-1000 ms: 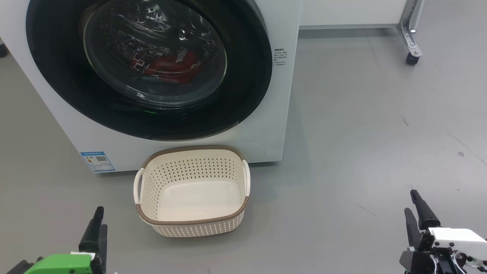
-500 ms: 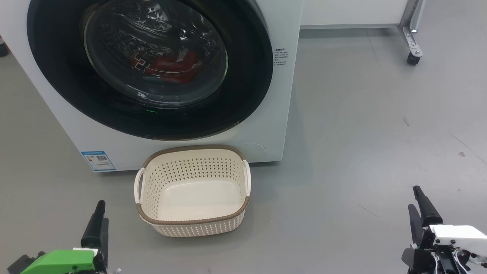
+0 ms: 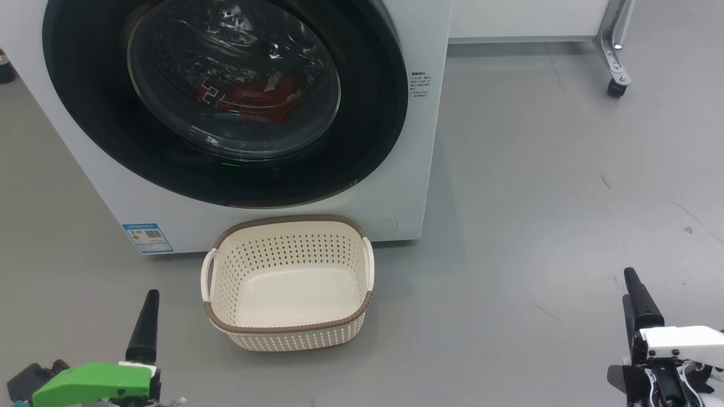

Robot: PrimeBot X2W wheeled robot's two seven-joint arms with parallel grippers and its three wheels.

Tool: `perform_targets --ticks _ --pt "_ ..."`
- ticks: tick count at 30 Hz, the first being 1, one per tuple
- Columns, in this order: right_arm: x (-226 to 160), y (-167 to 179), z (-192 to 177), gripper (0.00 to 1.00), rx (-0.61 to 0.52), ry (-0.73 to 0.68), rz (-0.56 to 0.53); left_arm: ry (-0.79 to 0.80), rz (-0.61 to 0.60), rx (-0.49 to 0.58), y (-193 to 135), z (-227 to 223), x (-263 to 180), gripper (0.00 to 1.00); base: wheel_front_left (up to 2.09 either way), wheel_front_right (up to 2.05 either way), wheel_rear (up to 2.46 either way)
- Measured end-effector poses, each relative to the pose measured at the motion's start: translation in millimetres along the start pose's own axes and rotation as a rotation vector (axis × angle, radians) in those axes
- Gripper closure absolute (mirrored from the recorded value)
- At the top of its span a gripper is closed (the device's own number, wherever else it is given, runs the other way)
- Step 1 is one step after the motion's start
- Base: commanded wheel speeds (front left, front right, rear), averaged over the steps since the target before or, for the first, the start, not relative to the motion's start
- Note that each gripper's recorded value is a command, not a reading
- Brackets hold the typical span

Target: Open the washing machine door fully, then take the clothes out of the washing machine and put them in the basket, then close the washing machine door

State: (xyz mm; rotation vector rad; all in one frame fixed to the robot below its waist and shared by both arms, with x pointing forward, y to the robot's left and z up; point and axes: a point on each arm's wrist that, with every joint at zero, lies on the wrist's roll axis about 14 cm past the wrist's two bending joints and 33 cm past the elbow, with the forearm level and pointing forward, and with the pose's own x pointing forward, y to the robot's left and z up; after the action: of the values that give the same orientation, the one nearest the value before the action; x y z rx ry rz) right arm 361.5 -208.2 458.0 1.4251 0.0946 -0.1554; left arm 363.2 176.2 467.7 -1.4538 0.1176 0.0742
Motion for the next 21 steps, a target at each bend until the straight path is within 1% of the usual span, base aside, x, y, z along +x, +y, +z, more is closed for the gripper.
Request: perform_targets --ticks 5,21 --pt "1.4 2.9 1.6 0.0 -0.103 0.007 0.009 0.009 -0.005 0.091 -1.1 -1.7 0.0 0.0 0.0 0.0 0.0" --pt "7.6 11.7 -3.7 0.0 -0.515 0.049 0.042 0.027 -0.026 0.423 -4.8 -4.2 0.7 0.0 0.0 0.0 0.0"
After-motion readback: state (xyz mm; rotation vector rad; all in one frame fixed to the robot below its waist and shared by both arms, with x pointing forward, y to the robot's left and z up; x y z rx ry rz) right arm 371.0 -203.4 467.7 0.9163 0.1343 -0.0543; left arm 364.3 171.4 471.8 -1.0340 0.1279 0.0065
